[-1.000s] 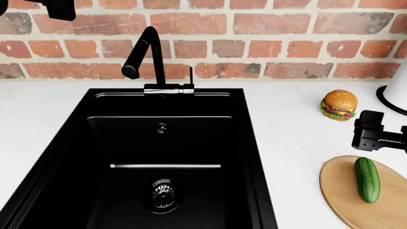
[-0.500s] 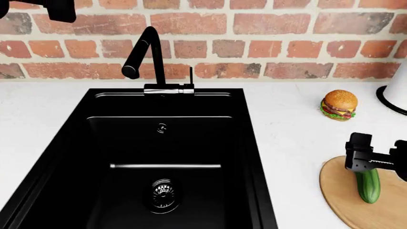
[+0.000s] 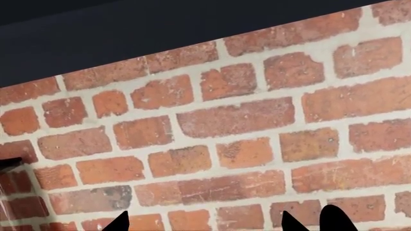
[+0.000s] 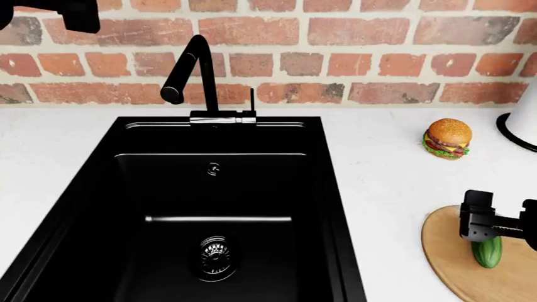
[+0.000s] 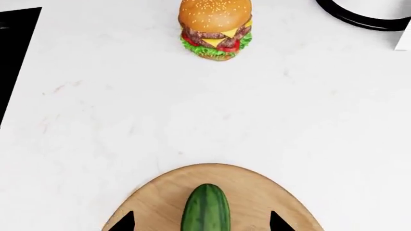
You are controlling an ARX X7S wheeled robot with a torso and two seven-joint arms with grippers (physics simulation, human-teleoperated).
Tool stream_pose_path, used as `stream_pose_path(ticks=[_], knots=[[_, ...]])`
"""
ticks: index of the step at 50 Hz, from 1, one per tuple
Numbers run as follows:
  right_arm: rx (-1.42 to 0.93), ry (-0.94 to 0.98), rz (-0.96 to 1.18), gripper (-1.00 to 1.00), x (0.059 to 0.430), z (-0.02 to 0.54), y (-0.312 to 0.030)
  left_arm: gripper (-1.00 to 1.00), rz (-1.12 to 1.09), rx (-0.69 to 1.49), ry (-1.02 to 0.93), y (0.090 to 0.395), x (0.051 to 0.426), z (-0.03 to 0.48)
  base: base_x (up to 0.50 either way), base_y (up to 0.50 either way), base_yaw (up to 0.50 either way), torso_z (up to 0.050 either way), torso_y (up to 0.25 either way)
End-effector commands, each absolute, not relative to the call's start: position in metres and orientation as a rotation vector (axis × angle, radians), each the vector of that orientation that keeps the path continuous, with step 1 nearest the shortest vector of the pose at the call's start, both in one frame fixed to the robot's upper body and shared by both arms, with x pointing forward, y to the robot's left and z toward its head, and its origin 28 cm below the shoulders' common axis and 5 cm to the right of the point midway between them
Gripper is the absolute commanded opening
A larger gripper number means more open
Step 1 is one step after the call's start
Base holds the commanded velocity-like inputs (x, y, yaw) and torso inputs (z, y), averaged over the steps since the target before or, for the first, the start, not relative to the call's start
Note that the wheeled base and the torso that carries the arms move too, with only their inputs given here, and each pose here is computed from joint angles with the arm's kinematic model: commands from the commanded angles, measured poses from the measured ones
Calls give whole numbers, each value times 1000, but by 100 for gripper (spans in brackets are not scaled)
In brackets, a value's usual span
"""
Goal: Pick the pickle from the counter and place it in the sink. Then turn on the sink faucet.
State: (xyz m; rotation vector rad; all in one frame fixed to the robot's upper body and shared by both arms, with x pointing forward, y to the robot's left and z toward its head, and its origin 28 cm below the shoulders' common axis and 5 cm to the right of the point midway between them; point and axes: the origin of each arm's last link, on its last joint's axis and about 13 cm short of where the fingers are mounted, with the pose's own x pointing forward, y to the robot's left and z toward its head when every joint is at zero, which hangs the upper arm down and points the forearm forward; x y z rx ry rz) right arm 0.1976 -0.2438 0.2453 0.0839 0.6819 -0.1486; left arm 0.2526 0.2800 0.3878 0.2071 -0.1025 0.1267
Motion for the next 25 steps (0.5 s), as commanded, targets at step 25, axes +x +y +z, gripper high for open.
stream_pose_path(ticks=[25], knots=[[107,734,-128,100,195,219,-249,100,129,208,-95,281,254,384,0,0,0,0,0]])
